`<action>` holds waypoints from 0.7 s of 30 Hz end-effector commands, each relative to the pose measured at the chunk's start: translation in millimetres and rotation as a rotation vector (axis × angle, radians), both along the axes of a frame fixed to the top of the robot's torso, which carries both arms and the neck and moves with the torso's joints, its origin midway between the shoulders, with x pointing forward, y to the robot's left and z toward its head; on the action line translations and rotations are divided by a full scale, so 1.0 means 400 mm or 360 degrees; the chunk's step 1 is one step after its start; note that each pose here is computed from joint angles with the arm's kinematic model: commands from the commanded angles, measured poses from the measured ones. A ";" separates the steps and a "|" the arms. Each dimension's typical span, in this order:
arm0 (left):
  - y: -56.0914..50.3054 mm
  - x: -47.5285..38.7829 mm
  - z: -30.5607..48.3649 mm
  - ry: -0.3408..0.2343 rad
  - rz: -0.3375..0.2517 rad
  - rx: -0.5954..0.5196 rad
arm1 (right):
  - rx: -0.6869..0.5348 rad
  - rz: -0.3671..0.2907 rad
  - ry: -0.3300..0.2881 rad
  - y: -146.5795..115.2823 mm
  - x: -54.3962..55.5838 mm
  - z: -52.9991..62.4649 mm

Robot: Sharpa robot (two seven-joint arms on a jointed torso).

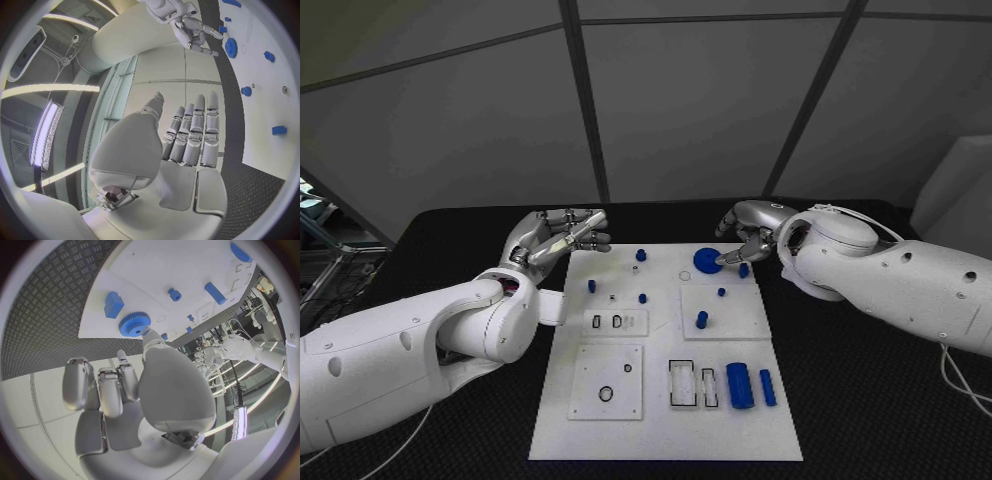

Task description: Assemble the parts on the task board

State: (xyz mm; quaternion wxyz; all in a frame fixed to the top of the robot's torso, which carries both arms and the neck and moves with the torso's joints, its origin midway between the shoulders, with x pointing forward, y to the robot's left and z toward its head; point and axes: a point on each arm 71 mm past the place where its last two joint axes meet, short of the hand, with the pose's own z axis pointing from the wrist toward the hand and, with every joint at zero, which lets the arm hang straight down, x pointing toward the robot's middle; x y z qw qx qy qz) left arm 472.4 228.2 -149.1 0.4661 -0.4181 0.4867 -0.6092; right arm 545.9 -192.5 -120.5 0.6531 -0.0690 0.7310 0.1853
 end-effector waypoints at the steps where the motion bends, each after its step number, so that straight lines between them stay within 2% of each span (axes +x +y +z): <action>1: -0.004 -0.001 0.005 -0.0024 -0.0023 -0.0005 | -0.0028 0.0017 0.0014 0.005 0.001 -0.001; 21: -0.002 -0.001 0.005 -0.0019 -0.0019 -0.0002 | -0.0027 0.0084 0.0045 0.038 0.003 -0.024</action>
